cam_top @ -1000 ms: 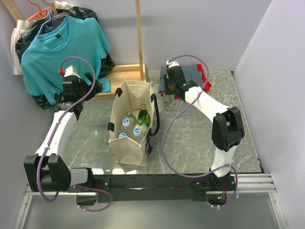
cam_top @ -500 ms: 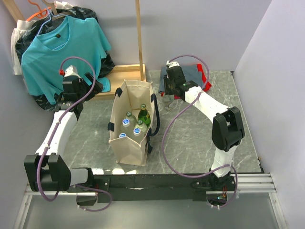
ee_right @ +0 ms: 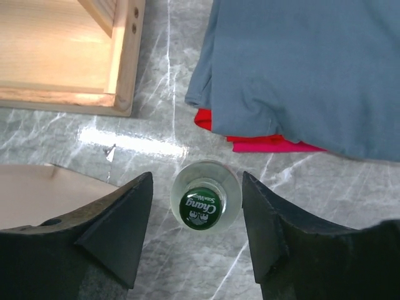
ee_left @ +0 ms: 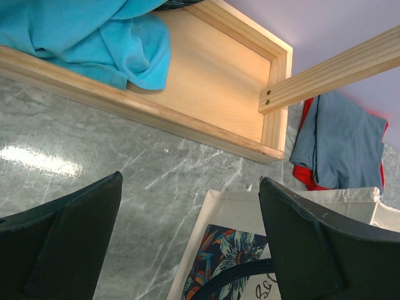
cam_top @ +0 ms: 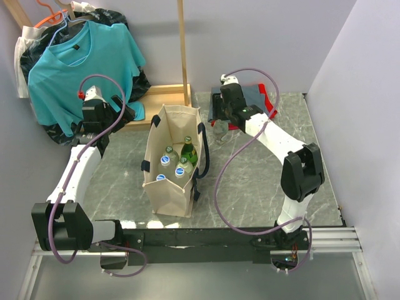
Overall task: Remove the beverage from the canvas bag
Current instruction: Place the drink at the center of the board, then take out the drink from the canvas bag.
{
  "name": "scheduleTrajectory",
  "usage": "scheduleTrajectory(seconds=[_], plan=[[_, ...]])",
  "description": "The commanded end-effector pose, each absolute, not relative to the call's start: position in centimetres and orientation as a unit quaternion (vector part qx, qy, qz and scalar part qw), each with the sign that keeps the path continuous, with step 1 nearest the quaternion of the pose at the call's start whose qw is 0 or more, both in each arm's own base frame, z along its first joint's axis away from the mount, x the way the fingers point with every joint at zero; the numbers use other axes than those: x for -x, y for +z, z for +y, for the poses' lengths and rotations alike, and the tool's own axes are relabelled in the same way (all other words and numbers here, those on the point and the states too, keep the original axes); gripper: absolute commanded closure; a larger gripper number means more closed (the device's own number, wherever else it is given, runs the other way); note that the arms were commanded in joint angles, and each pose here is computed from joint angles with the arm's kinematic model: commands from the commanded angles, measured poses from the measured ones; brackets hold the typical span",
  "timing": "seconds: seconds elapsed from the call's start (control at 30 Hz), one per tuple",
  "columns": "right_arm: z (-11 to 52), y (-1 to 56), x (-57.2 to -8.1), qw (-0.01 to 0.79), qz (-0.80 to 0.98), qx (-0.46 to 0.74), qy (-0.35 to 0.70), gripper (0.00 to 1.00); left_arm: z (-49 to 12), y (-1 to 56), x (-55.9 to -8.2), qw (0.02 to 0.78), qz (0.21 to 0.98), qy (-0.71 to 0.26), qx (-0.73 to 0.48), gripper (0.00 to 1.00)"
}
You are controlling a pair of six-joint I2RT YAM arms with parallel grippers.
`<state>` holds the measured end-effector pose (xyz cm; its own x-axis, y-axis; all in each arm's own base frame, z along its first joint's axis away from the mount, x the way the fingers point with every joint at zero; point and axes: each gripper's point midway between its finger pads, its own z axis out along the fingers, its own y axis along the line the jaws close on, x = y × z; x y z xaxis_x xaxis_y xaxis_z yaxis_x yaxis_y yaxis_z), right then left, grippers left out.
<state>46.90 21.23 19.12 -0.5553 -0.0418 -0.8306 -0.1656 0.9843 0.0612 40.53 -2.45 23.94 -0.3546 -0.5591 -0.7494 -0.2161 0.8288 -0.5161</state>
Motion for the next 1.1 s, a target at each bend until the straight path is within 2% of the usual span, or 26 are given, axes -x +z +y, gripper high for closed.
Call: scheduleTrajectory(seconds=[0.0, 0.07, 0.17, 0.33, 0.43, 0.47, 0.7, 1.07], plan=[[20.9, 24.0, -47.0, 0.519, 0.85, 0.04, 0.074, 0.34, -2.7, 24.8, -40.9, 0.529, 0.798, -0.174, 0.229, 0.04], [20.7, 24.8, -46.8, 0.526, 0.846, 0.04, 0.074, 0.33, -2.7, 24.9, -40.9, 0.531, 0.797, -0.173, 0.23, 0.04], [20.6, 25.9, -46.5, 0.533, 0.842, 0.039, 0.076, 0.25, -2.7, 25.1, -40.9, 0.531, 0.797, -0.174, 0.23, 0.04], [21.2, 27.9, -45.9, 0.537, 0.835, 0.067, 0.095, 0.21, -2.8, 25.3, -41.0, 0.532, 0.797, -0.176, 0.226, 0.04], [21.4, 29.2, -45.4, 0.539, 0.833, 0.068, 0.104, 0.11, -2.9, 25.4, -41.0, 0.533, 0.796, -0.177, 0.226, 0.04], [21.3, 29.4, -45.2, 0.536, 0.835, 0.07, 0.105, 0.0, -2.8, 25.4, -41.0, 0.532, 0.796, -0.176, 0.227, 0.04], [22.5, 33.2, -44.0, 0.531, 0.829, 0.062, 0.161, 0.0, -2.8, 25.6, -40.9, 0.535, 0.794, -0.178, 0.229, 0.04], [24.6, 39.4, -38.5, 0.551, 0.772, 0.094, 0.303, 0.0, -2.8, 25.7, -40.6, 0.536, 0.795, -0.175, 0.225, 0.04]])
